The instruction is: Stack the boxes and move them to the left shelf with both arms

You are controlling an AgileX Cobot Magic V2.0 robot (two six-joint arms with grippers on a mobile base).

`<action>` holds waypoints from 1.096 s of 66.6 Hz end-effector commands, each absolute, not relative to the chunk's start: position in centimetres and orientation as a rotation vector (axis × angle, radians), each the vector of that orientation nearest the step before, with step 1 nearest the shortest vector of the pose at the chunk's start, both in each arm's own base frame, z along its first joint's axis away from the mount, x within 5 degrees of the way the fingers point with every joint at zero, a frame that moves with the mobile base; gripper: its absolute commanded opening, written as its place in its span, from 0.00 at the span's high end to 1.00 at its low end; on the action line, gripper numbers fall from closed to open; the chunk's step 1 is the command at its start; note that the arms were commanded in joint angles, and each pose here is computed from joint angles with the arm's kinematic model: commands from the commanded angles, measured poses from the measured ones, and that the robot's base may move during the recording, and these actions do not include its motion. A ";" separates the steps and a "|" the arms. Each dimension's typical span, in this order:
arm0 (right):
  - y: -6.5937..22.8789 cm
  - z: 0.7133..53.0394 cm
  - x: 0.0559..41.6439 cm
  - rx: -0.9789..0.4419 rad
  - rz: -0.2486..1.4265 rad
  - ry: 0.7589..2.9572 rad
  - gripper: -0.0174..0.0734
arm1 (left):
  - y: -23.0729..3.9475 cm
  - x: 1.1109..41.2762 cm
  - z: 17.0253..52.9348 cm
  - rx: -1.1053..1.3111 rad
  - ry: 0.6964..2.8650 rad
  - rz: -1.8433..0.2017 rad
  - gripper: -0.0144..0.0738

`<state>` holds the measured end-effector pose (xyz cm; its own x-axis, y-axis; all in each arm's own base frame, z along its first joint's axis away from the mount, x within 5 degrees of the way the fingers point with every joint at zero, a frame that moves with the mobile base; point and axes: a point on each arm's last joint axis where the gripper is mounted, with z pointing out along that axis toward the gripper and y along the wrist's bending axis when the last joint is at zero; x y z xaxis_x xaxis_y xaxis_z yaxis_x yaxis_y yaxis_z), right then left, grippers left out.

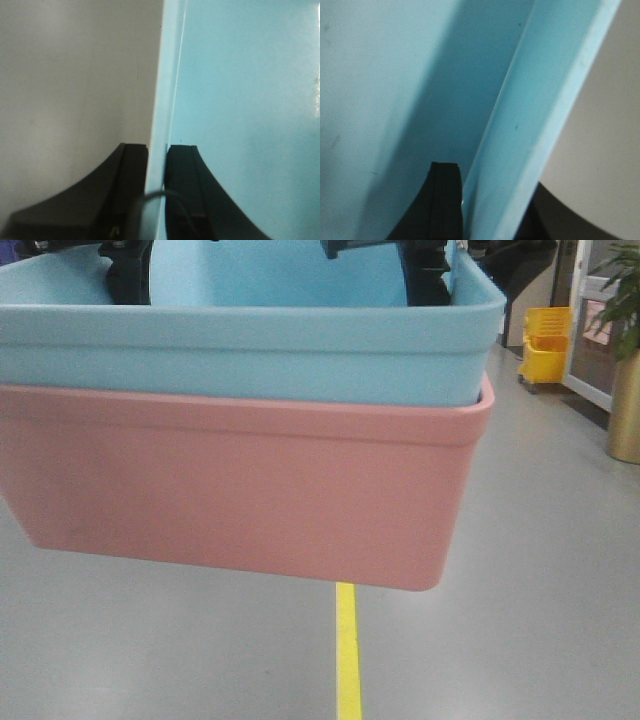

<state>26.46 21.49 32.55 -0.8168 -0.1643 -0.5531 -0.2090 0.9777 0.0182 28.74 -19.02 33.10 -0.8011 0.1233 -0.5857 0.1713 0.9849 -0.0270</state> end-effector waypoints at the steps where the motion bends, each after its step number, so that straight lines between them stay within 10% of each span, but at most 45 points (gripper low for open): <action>1: 23.7 37.0 26.4 -0.255 0.464 2.270 0.75 | -21.7 27.3 37.1 0.206 2.311 -0.459 0.84; 73: 23.7 37.0 26.4 -0.255 0.464 2.270 0.75 | -21.7 27.3 37.1 0.206 2.311 -0.459 0.84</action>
<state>26.46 21.49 32.55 -0.8168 -0.1643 -0.5531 -0.2090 0.9777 0.0182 28.74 -19.02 33.10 -0.8011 0.1233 -0.5857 0.1713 0.9849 -0.0270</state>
